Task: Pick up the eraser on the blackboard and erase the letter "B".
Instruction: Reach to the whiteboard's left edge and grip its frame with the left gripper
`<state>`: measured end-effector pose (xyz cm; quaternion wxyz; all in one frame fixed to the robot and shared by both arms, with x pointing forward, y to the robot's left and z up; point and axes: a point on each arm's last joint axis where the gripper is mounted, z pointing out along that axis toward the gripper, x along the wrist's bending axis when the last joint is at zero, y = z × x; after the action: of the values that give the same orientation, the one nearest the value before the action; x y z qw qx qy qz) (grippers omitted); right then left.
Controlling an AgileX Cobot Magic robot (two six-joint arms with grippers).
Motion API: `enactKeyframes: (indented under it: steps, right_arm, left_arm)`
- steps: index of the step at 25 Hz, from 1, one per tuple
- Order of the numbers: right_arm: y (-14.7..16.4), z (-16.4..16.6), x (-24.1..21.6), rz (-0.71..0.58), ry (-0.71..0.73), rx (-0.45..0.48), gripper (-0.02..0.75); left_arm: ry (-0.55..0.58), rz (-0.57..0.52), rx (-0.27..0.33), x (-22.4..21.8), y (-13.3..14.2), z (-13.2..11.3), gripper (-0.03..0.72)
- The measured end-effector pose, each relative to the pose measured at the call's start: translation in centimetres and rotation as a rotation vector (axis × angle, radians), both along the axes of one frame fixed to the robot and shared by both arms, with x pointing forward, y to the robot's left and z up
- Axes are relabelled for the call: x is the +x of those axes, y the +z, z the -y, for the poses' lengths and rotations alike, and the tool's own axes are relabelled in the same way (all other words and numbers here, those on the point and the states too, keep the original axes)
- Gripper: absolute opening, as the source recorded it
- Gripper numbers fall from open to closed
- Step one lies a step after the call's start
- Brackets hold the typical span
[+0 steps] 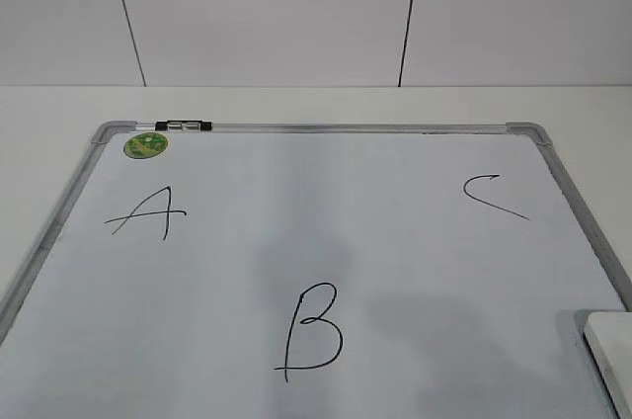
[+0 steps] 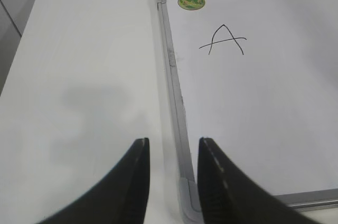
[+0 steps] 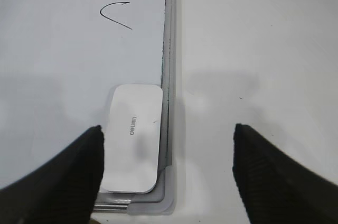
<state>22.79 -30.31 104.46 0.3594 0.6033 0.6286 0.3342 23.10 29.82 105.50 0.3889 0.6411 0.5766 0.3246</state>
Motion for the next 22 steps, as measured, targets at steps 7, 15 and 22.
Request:
enactKeyframes:
  steps: [7, 15, 22]
  right_arm:
    - [0.00, 0.00, 0.00, 0.000, 0.000, 0.000, 0.584]
    - [0.00, 0.00, 0.00, 0.000, 0.000, 0.000, 0.584]
    - [-0.02, -0.03, -0.07, -0.008, -0.003, 0.011, 0.584]
  left_arm:
    - [0.000, 0.000, 0.000, 0.00, 0.00, 0.00, 0.235]
    - [0.000, 0.000, 0.000, 0.00, 0.00, 0.00, 0.236]
    - [0.000, 0.000, 0.000, 0.00, 0.00, 0.00, 0.235]
